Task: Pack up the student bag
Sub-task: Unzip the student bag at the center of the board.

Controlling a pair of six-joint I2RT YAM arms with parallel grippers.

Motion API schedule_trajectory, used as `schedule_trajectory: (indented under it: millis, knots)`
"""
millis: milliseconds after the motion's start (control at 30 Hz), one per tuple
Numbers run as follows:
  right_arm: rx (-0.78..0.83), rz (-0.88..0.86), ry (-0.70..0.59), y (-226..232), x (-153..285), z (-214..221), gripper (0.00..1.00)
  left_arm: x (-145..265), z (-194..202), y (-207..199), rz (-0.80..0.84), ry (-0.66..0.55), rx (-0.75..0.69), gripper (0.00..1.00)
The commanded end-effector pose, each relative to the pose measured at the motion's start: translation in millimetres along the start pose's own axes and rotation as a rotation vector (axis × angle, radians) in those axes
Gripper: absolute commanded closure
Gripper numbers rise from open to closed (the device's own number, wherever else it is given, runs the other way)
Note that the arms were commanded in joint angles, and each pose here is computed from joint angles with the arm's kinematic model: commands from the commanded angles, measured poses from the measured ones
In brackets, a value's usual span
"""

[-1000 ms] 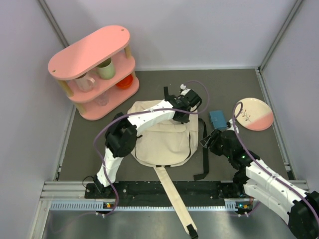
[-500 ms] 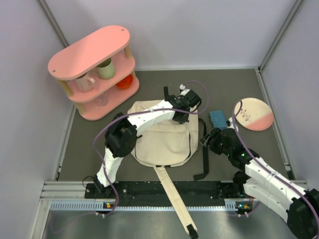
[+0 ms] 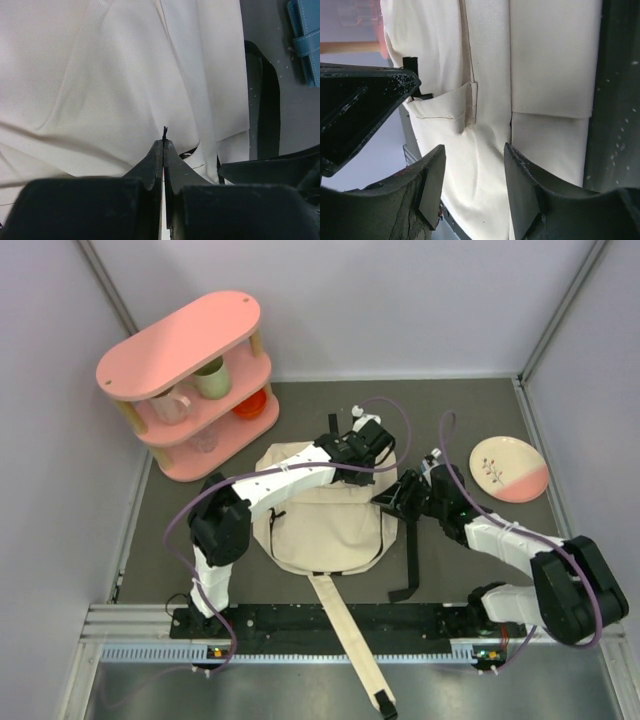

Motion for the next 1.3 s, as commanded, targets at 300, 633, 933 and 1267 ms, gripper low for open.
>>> schedule_trajectory:
  millis: [300,633,933,1267]
  knots:
    - [0.053,-0.223,-0.078,31,-17,-28,0.50,18,-7,3,0.043,-0.060,0.024,1.00]
    - [0.049,-0.197,-0.069,23,-26,-28,0.63,21,-9,4,0.050,-0.065,0.029,1.00]
    - [0.047,-0.169,-0.096,19,-22,-28,1.00,23,-5,14,0.024,-0.066,0.039,1.00]
    - [0.013,-0.068,-0.131,3,-17,-25,1.00,30,4,60,-0.085,-0.083,0.098,1.00]
Point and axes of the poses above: each gripper's point midway between its finger pads, its own x axis back along the fingers, its own y axis along the line the jaws close on, z = x × y, the point moved 10 cm from there along x, back along the fingers, and after that the axes turned 4 degrees about x, right-handed, at the moved point
